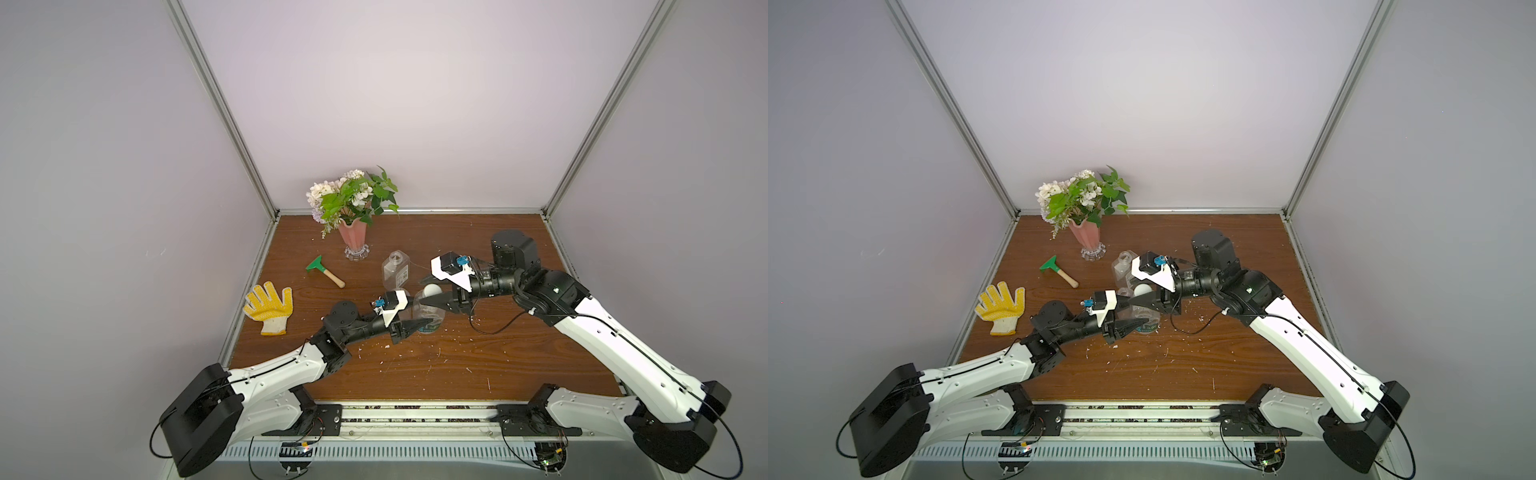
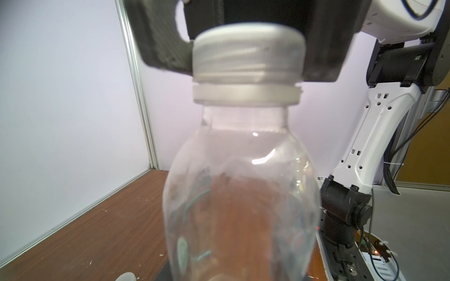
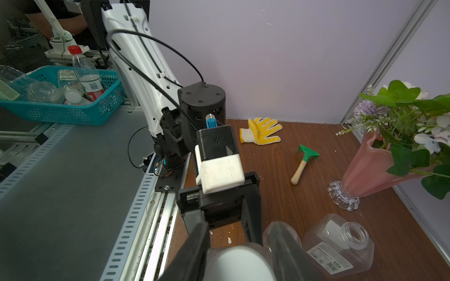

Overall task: Screw on the bottle caps
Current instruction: Screw the bottle cap onto the plastic bottle.

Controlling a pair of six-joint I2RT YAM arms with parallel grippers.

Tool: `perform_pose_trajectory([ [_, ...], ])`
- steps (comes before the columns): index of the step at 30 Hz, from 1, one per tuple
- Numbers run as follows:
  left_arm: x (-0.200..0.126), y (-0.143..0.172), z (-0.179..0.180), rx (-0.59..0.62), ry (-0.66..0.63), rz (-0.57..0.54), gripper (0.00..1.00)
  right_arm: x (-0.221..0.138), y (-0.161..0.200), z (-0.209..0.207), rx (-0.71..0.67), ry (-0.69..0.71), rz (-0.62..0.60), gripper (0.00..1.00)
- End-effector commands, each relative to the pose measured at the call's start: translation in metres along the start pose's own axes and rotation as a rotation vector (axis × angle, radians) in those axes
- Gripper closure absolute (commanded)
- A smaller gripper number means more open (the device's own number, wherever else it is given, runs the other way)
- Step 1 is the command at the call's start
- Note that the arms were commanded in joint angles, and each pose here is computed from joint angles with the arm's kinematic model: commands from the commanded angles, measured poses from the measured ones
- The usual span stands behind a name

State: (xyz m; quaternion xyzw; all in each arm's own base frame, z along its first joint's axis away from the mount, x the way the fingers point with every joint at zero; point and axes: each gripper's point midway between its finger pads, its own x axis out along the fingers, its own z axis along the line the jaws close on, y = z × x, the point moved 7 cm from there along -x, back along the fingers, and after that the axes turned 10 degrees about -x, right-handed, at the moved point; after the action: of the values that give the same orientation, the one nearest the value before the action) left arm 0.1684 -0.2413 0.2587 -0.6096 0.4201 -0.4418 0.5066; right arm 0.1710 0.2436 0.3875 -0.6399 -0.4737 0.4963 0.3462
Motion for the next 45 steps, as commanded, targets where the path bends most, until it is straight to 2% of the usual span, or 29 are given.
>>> perform_pose_trajectory([
  [1, 0.004, -0.014, 0.000, 0.029, 0.004, -0.043, 0.55, -0.006, -0.008, 0.003, -0.017, 0.021, -0.022, 0.61],
  [12, 0.006, -0.025, 0.006, 0.049, -0.052, -0.079, 0.56, 0.002, 0.015, -0.008, 0.091, 0.126, 0.067, 0.80],
  [19, 0.004, -0.035, 0.016, 0.065, -0.156, -0.132, 0.58, 0.002, 0.027, -0.021, 0.218, 0.389, 0.108, 1.00],
  [24, 0.003, -0.037, 0.020, 0.065, -0.203, -0.146, 0.58, -0.002, 0.025, -0.022, 0.275, 0.552, 0.109, 1.00],
  [29, 0.002, -0.034, 0.022, 0.054, -0.219, -0.140, 0.58, -0.004, 0.022, -0.021, 0.268, 0.575, 0.118, 0.99],
  [32, 0.001, -0.028, 0.022, 0.037, -0.219, -0.127, 0.58, -0.010, 0.011, -0.020, 0.244, 0.568, 0.103, 0.83],
  [34, 0.000, -0.022, 0.023, 0.027, -0.220, -0.113, 0.58, -0.015, 0.000, -0.019, 0.222, 0.552, 0.076, 0.66],
  [37, -0.002, -0.017, 0.023, 0.012, -0.221, -0.101, 0.58, -0.023, -0.016, -0.016, 0.194, 0.533, 0.043, 0.49],
  [42, 0.000, -0.014, 0.022, 0.004, -0.210, -0.093, 0.58, -0.026, -0.028, -0.013, 0.164, 0.478, 0.029, 0.25],
  [45, 0.001, -0.013, 0.022, 0.001, -0.204, -0.087, 0.58, -0.021, -0.025, -0.011, 0.151, 0.444, 0.034, 0.16],
])
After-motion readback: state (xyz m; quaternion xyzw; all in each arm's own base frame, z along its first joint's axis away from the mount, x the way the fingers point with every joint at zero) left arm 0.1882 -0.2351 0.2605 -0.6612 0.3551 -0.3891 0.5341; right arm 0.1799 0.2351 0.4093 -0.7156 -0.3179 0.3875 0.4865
